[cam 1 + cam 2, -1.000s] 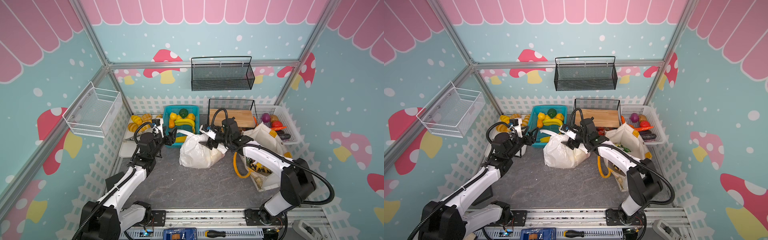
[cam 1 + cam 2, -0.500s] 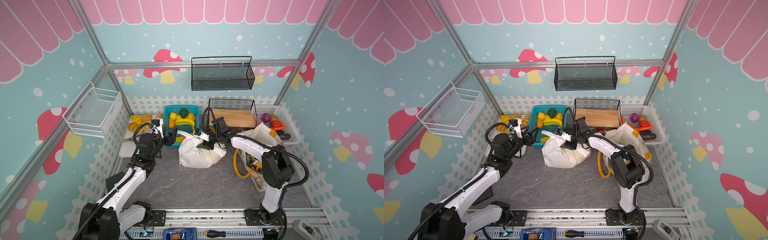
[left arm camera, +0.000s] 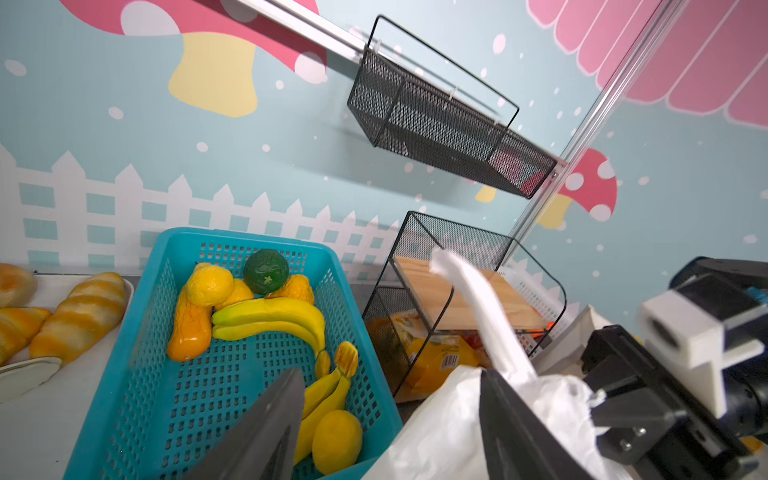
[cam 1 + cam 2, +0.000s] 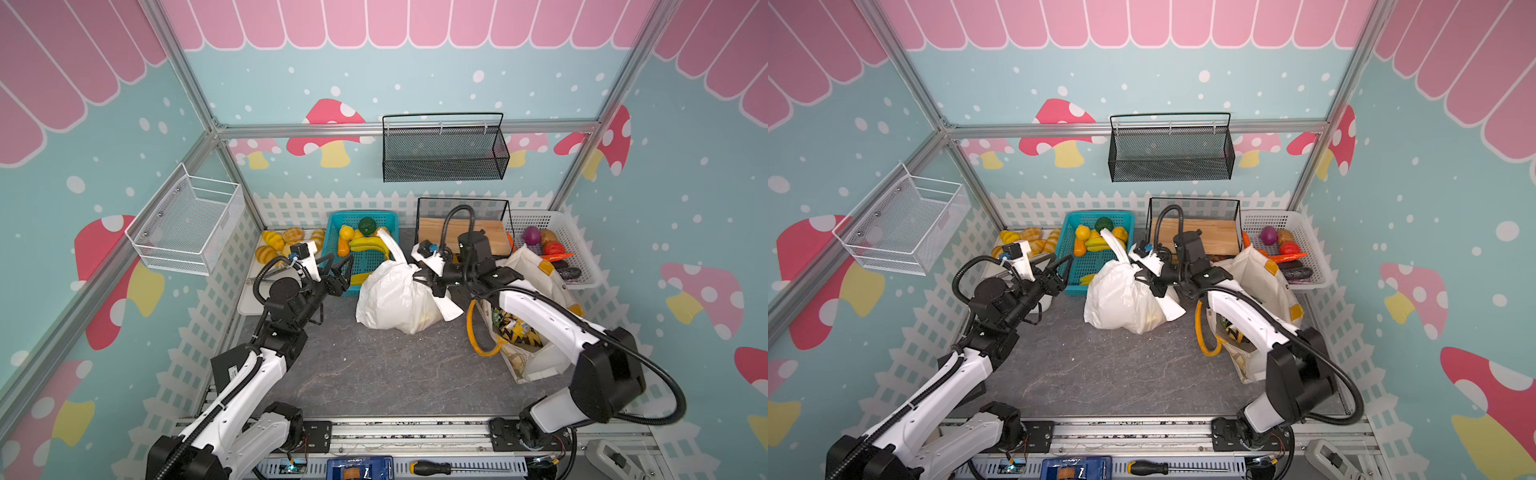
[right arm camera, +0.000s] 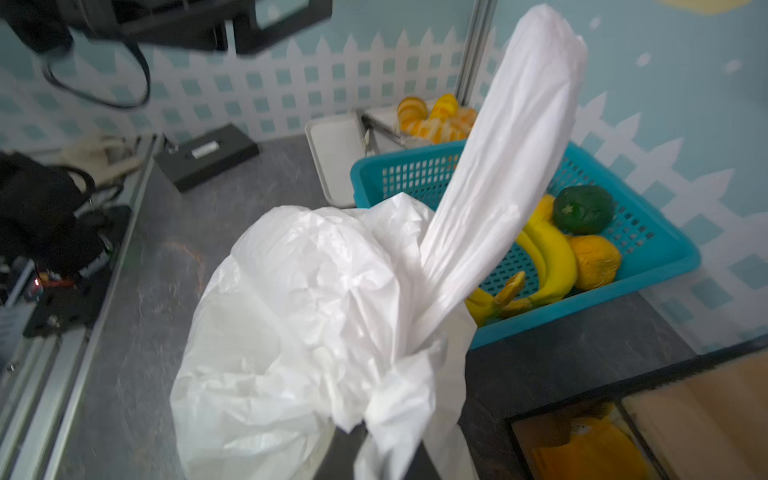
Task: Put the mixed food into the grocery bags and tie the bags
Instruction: 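Lift the knotted white bag with the right gripper toward the canvas tote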
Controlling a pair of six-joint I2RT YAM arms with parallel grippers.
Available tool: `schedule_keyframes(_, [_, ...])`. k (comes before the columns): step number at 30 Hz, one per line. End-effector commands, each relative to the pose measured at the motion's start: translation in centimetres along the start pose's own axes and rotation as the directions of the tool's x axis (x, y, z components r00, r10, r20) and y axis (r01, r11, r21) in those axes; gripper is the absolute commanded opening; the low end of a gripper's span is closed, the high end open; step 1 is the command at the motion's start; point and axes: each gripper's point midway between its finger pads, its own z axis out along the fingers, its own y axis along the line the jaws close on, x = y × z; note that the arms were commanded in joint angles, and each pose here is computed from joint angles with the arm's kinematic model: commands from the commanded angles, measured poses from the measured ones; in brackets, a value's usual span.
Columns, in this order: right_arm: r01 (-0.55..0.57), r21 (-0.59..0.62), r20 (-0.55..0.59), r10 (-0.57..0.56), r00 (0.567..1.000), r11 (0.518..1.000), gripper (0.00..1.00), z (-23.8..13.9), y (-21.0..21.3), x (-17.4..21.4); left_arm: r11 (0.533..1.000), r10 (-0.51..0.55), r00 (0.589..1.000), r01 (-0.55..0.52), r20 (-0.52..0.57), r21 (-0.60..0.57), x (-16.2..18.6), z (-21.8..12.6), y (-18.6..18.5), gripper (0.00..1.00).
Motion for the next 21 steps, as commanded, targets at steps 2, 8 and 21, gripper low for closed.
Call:
schedule_keyframes(2, [-0.079, 0.034, 0.304, 0.065, 0.95, 0.996, 0.0, -6.8, 0.3, -8.9, 0.996, -0.083, 0.994, 0.085, 0.072, -0.014, -1.1, -1.2, -0.2, 0.69])
schedule_keyframes(8, [-0.222, 0.415, 0.458, 0.009, 0.889, 0.882, 0.0, -16.3, -2.8, -13.9, 0.988, -0.146, 0.988, 0.148, 0.046, -0.052, -0.3, -1.9, -1.4, 0.68])
schedule_keyframes(21, [-0.253, 0.898, 0.293, -0.06, 0.954, 0.359, 0.0, -28.2, -7.1, -12.7, 0.958, -0.166, 0.888, 0.248, -0.429, 0.143, 12.9, 3.5, -18.1, 0.68])
